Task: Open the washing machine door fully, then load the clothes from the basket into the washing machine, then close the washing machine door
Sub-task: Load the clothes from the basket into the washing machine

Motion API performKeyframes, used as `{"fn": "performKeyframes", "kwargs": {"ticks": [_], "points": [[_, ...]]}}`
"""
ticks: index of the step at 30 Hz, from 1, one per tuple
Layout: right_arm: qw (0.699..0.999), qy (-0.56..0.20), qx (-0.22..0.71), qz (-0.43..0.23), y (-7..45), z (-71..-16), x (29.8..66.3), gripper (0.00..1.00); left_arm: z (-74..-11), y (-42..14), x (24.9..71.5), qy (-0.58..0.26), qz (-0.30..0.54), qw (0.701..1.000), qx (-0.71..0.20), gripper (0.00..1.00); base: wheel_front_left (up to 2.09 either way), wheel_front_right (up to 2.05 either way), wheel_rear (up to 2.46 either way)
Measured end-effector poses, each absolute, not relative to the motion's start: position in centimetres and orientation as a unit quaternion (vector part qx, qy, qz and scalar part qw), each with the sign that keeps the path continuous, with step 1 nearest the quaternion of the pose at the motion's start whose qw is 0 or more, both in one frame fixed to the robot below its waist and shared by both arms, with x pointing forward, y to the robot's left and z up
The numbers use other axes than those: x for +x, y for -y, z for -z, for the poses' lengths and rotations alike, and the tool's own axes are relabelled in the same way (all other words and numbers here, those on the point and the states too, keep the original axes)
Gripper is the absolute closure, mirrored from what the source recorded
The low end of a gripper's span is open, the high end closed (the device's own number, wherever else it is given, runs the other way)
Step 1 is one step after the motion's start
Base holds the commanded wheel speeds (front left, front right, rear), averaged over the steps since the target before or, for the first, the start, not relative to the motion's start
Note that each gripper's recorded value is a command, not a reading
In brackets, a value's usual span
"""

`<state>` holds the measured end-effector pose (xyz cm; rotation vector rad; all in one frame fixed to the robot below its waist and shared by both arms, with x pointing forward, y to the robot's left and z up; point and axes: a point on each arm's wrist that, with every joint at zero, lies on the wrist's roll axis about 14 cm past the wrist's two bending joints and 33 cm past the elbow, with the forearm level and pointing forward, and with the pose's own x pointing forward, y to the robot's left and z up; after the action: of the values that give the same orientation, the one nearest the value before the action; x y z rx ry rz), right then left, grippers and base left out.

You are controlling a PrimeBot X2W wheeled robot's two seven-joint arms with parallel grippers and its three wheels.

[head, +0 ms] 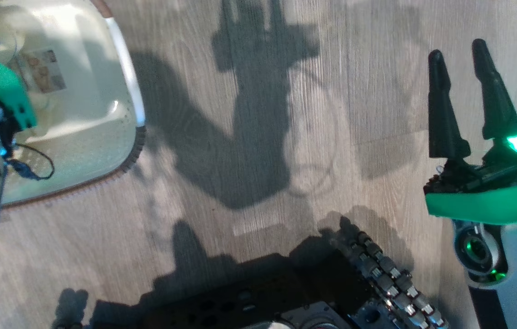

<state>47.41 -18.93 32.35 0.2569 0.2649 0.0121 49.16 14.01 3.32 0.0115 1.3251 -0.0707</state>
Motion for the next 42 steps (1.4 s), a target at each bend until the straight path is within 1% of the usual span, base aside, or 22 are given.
{"fn": "performKeyframes", "kwargs": {"ticks": [4, 10, 17, 21, 24, 25, 29, 33, 37, 42], "points": [[0.985, -0.113, 0.127, -0.006, 19.1, -33.7, 47.8, 0.00, -5.6, -12.9, 50.5, -0.568, 0.057, 0.821, 0.011, 1.00, 0.00, 0.00, 0.00], [0.990, -0.087, 0.114, -0.012, 19.0, -36.1, 48.1, 0.00, -9.7, -11.6, 51.0, -0.498, 0.078, 0.864, 0.006, 1.00, 0.00, 0.00, 0.00], [0.991, -0.076, 0.114, -0.005, 19.2, -38.7, 45.8, 0.00, -16.3, -10.7, 51.9, -0.403, 0.083, 0.911, -0.018, 1.00, 0.00, 0.00, 0.00], [0.992, -0.056, 0.117, -0.010, 19.0, -40.8, 45.2, 0.00, -20.4, -10.9, 52.0, -0.351, 0.080, 0.933, -0.028, 1.00, 0.00, 0.00, 0.00], [0.992, -0.047, 0.116, -0.013, 18.8, -42.1, 44.2, 0.00, -23.5, -11.0, 51.7, -0.316, 0.075, 0.945, -0.039, 1.00, 0.00, 0.00, 0.00], [0.992, -0.047, 0.116, -0.013, 18.8, -42.1, 44.2, 0.00, -23.5, -11.0, 51.7, -0.316, 0.075, 0.945, -0.039, 1.00, 0.00, 0.00, 0.00], [0.992, -0.043, 0.119, -0.011, 18.7, -43.4, 42.3, 0.00, -27.6, -10.7, 50.2, -0.272, 0.080, 0.957, -0.052, 1.00, 0.00, 0.00, 0.00], [0.992, -0.030, 0.120, -0.015, 18.5, -45.2, 40.2, 0.00, -34.0, -10.5, 48.5, -0.194, 0.087, 0.975, -0.064, 1.00, 0.00, 0.00, 0.00], [0.993, -0.015, 0.118, -0.023, 18.2, -46.6, 39.0, 0.00, -38.4, -10.8, 46.9, -0.141, 0.086, 0.984, -0.070, 1.00, 0.00, 0.00, 0.00], [0.993, -0.005, 0.115, -0.034, 17.7, -47.7, 37.4, 0.00, -42.4, -12.1, 44.6, -0.094, 0.073, 0.991, -0.063, 1.00, 0.00, 0.00, 0.00]]}}
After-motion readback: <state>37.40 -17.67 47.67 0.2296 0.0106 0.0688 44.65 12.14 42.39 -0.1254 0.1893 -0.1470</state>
